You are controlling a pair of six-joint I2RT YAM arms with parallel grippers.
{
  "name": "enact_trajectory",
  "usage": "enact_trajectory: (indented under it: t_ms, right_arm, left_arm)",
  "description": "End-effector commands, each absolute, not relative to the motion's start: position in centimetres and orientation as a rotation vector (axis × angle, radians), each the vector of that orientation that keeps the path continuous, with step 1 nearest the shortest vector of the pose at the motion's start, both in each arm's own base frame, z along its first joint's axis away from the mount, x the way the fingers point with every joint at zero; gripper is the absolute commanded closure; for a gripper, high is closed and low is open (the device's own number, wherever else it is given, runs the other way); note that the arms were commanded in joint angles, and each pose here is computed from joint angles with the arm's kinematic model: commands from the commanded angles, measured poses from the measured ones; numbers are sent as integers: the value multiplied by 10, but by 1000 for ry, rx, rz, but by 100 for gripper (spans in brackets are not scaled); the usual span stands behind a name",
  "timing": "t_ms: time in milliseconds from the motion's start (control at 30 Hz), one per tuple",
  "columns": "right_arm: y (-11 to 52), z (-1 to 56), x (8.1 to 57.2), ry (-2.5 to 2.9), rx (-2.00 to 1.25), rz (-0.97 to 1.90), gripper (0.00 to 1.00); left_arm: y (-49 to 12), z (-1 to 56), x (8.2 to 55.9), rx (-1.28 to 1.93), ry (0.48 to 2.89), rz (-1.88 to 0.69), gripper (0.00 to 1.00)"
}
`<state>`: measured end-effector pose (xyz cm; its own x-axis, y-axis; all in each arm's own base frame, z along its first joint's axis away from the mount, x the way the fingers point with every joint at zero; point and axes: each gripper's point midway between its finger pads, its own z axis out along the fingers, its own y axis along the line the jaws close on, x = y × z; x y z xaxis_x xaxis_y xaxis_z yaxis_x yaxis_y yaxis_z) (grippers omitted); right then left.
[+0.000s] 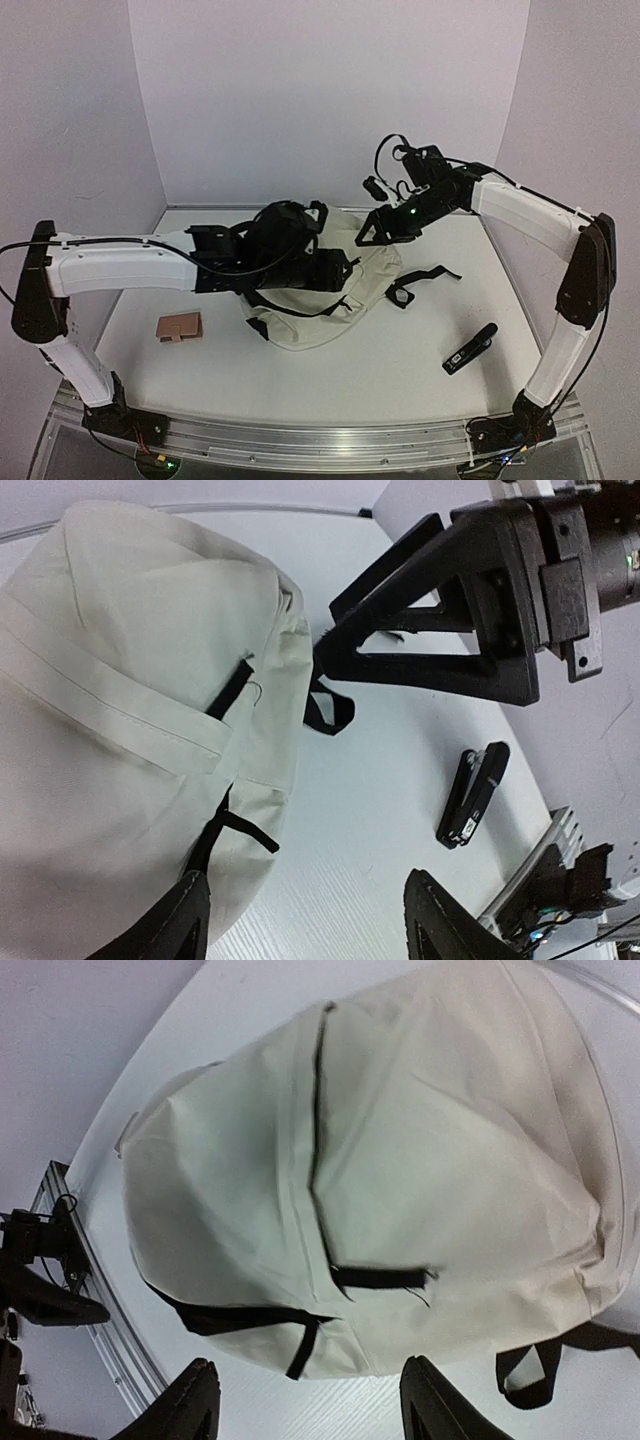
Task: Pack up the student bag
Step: Zip the student bag at the center of the board.
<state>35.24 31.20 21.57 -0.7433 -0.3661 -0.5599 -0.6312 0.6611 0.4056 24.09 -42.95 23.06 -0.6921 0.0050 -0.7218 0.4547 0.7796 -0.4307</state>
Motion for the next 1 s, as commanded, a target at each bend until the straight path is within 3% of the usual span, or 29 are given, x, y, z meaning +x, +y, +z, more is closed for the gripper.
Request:
enact_trajectory:
  t_ms: [0, 433, 967]
  right_arm:
    - [297, 181, 345, 2554, -719, 878, 39]
    - [290, 144, 344, 2638, -648, 901, 41]
    - [291, 137, 343, 2652, -635, 917, 42]
  left_arm:
    - [-449, 194, 239, 439, 2346, -688, 35]
    - [-487, 140, 260, 375, 2469, -590, 43]
    - [-480, 106, 270, 255, 2593, -486, 51]
